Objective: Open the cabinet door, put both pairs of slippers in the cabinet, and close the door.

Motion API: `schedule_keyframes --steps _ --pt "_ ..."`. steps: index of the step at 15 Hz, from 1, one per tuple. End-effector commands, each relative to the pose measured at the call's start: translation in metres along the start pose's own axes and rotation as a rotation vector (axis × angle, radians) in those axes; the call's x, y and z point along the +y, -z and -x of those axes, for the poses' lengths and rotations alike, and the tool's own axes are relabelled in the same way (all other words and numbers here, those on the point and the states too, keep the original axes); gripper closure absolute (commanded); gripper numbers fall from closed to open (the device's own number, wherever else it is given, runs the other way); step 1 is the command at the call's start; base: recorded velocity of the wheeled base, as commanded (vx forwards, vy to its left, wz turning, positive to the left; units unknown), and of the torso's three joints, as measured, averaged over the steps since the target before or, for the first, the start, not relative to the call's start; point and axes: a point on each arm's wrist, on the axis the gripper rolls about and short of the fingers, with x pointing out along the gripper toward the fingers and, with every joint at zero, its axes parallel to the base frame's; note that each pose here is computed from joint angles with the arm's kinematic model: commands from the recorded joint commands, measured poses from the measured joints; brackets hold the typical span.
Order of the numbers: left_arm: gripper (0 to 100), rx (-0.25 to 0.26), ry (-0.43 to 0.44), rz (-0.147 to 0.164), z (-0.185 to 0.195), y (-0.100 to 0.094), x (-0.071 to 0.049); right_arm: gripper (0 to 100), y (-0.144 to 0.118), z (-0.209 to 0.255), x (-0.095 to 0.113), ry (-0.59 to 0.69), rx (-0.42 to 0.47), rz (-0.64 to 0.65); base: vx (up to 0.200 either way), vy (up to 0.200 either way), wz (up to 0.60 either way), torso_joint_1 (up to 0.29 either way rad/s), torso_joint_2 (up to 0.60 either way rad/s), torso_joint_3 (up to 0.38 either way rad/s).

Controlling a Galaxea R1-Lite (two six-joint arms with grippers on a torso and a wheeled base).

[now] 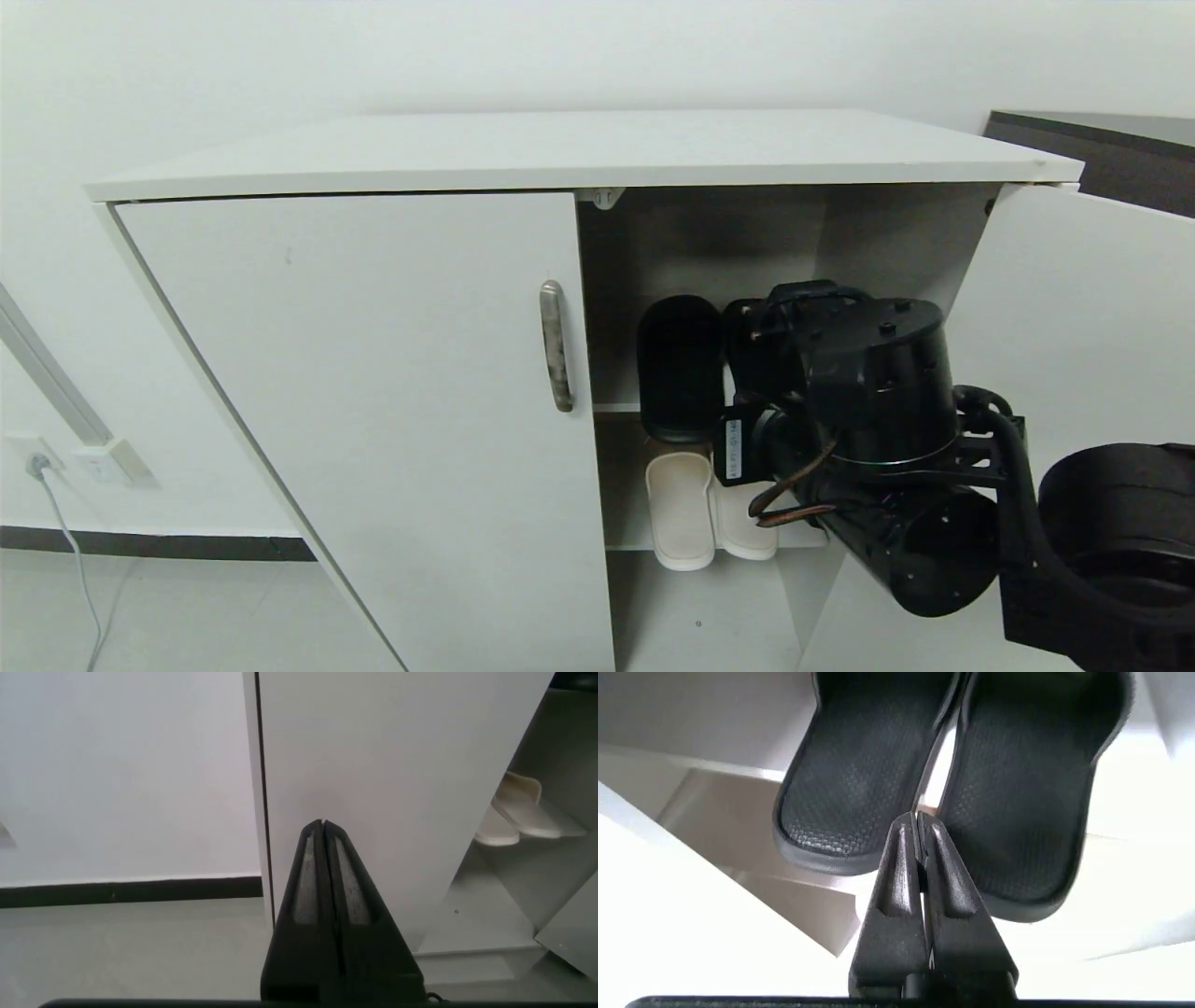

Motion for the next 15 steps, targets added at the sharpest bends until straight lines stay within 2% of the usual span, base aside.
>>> schedule_keyframes --steps 1,4,15 --pt "100 0.001 0.001 0.001 0.0 0.0 0.0 100 0.013 -0.007 0.005 0.002 0.025 0.023 0.0 0.0 0.0 0.0 0.0 0.0" --pt "100 0.001 0.001 0.001 0.0 0.0 0.0 100 0.023 -0.016 0.012 -0.003 0.019 0.022 0.0 0.0 0.0 0.0 0.0 0.0" --pt "100 0.001 0.003 0.001 0.0 0.0 0.0 100 0.029 -0.014 0.01 -0.002 0.034 0.04 -0.2 0.0 0.0 0.002 0.0 0.003"
